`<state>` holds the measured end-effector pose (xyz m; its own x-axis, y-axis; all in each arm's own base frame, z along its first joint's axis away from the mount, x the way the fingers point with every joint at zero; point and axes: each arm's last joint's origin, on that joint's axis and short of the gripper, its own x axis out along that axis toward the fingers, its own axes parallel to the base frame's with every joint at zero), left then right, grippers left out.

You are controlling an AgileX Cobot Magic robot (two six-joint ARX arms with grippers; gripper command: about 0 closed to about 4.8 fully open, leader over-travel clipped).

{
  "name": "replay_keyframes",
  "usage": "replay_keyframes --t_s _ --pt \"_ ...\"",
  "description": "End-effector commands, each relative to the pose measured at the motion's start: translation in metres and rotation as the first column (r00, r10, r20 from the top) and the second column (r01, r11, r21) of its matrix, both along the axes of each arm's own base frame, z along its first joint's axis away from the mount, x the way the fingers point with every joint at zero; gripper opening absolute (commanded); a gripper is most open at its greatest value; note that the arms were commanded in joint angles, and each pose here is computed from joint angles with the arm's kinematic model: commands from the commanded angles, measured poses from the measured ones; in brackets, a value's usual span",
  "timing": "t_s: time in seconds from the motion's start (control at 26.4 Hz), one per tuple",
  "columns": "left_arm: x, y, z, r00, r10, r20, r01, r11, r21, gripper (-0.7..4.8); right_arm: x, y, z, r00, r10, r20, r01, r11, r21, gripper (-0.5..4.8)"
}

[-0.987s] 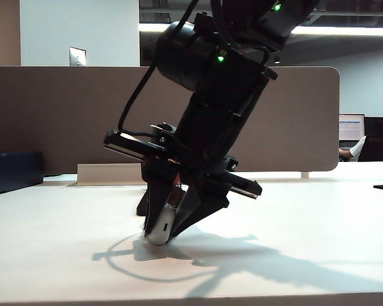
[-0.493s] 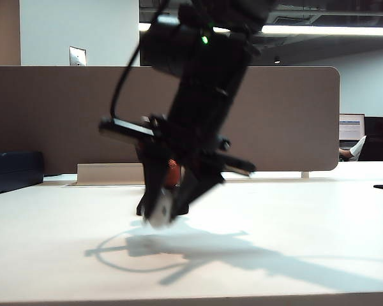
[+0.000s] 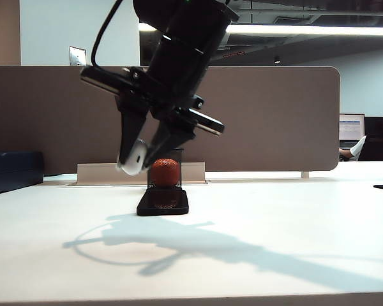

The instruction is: Find the wireless headphone case on the desktop and place it on the left side of the phone.

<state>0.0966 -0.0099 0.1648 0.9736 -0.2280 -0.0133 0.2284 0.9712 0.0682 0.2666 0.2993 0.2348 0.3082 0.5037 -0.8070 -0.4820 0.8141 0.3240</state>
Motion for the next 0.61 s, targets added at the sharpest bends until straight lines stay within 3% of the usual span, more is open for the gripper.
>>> replay_keyframes --t_s 0.04,0.34,0.61 --pt "0.0 0.0 0.002 1.0 -0.006 0.018 0.006 1.0 -0.001 -0.05 0.007 0.001 0.011 0.999 0.009 0.045 -0.012 0.998 0.064 0.83" --pt "0.0 0.0 0.002 1.0 -0.005 0.018 0.005 1.0 -0.001 -0.05 0.04 -0.009 0.024 0.998 -0.013 0.067 0.0 0.983 0.183 0.83" --pt "0.0 0.0 0.002 1.0 -0.006 0.018 0.006 1.0 0.0 -0.05 0.07 0.01 0.013 0.999 0.002 0.053 -0.013 0.977 0.213 0.83"
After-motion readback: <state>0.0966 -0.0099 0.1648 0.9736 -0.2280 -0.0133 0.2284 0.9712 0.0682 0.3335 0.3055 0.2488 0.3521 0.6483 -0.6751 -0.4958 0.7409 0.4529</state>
